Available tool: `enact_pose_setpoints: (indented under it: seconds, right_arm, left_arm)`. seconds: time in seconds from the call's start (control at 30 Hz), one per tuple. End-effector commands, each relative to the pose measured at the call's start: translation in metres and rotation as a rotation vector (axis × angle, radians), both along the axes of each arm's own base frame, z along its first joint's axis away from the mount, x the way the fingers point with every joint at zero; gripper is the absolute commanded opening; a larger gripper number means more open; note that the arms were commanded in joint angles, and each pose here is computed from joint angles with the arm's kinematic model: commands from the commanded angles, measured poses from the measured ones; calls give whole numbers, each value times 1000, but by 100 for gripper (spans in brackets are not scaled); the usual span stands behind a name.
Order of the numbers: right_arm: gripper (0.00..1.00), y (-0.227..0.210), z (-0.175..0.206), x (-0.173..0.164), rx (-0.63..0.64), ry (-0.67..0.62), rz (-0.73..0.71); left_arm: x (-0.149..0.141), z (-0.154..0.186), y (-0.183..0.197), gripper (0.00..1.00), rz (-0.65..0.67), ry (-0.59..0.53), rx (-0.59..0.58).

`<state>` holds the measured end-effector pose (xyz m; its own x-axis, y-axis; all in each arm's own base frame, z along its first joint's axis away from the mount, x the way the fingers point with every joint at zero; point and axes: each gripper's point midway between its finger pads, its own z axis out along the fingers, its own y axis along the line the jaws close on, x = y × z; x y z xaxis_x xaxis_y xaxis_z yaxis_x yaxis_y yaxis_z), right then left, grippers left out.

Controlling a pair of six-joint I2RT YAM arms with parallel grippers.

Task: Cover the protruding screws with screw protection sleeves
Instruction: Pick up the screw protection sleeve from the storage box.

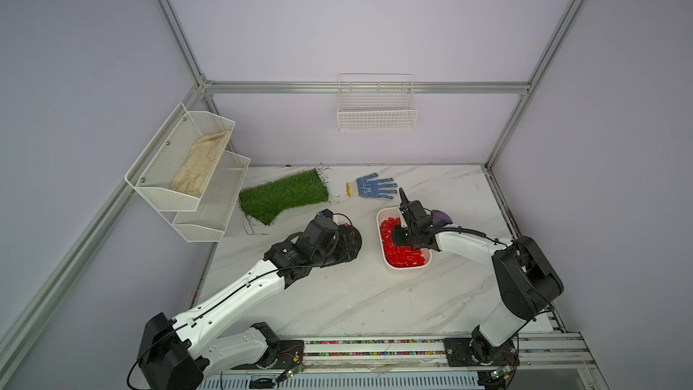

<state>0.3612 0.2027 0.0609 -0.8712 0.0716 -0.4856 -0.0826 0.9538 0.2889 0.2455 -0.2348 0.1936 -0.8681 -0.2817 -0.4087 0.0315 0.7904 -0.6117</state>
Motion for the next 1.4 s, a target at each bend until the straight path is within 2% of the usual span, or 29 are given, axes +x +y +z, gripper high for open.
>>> enact_pose_setpoints:
  seconds: [0.0,0.8,1.2,1.37]
  right_arm:
    - [28,0,-7,4,17,-1,-12]
    - [31,7,-30,10,15,24,20]
    - [26,2,-39,-1,9,51,20]
    - [20,2,-42,-6,11,62,27]
  left_arm:
    - [8,34,-6,60,-11,-92,-47]
    - [5,30,0,59,7,-92,-44]
    - [4,30,2,59,14,-95,-43]
    - [5,31,3,59,16,-99,-45]
